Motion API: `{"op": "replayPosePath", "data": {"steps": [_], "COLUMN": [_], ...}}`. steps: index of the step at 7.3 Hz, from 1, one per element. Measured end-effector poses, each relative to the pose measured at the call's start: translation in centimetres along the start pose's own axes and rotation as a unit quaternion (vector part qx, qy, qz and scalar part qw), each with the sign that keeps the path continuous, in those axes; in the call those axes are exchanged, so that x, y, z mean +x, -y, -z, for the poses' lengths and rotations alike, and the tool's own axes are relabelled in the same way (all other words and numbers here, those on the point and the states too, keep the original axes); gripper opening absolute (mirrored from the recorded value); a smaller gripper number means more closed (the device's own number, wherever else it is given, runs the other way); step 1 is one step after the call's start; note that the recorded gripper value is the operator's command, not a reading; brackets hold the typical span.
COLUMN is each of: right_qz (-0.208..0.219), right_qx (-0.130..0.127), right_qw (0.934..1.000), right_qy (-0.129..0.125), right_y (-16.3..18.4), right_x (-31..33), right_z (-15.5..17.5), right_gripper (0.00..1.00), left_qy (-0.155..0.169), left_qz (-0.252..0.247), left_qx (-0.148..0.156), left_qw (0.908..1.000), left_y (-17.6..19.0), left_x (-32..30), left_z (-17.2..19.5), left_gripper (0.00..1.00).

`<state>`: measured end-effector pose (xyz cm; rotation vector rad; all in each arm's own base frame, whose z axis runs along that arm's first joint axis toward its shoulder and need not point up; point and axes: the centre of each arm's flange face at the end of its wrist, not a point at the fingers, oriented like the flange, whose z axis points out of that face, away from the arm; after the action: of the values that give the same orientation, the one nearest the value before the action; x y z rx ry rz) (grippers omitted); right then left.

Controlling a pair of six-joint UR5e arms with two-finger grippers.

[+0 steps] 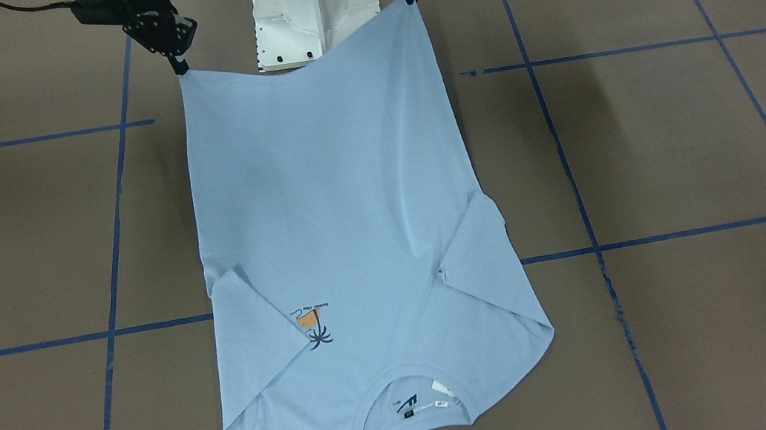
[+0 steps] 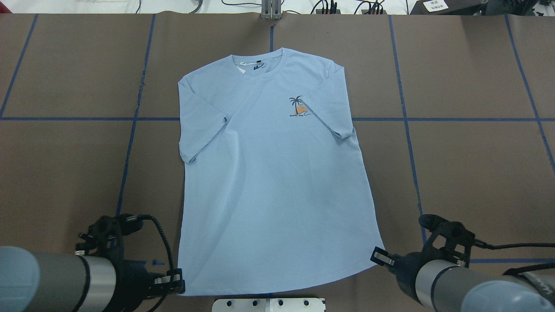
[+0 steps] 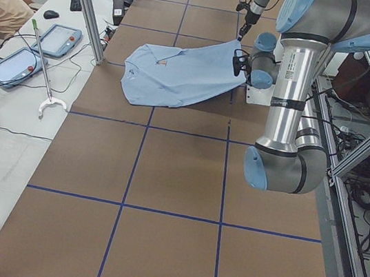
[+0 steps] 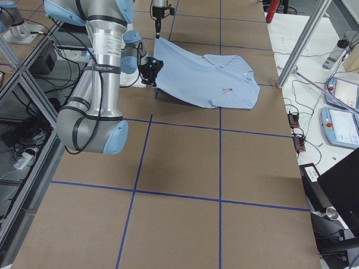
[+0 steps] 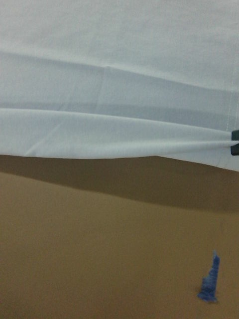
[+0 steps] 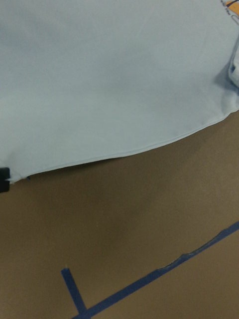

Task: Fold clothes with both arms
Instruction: 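Lift the hem with both grippers and fold it toward the collar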

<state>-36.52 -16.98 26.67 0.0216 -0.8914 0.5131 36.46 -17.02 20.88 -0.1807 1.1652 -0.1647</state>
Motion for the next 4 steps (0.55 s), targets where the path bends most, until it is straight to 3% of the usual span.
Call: {"op": "replayPosePath", "data": {"steps": [1,2,4], "right_qz": [0.001,0.017,0.056], "right_qx": [-0.021,-0.031,-0.015], "right_qw": [0.9998,0.9994,0.9982], "right_qy": [-0.003,0.003,0.013], "right_y": [1.3,2.5,5.9], "right_x": [-0.8,-2.3,-7.8], "right_z": [3.8,5.8,5.6], "right_gripper": [0.0,0.0,0.0], "left_qy": [-0.001,-0.005,0.004], "left_qz": [0.0,-0.007,-0.05], "left_qx": [-0.018,-0.018,0.032], "left_qw": [0.9998,0.9998,0.9982], "left_y": [-0.9,-0.7,4.4], "left_x": [0.7,1.3,2.3], "left_z": [4.3,6.1,5.9], "left_gripper": [0.0,0.0,0.0]}}
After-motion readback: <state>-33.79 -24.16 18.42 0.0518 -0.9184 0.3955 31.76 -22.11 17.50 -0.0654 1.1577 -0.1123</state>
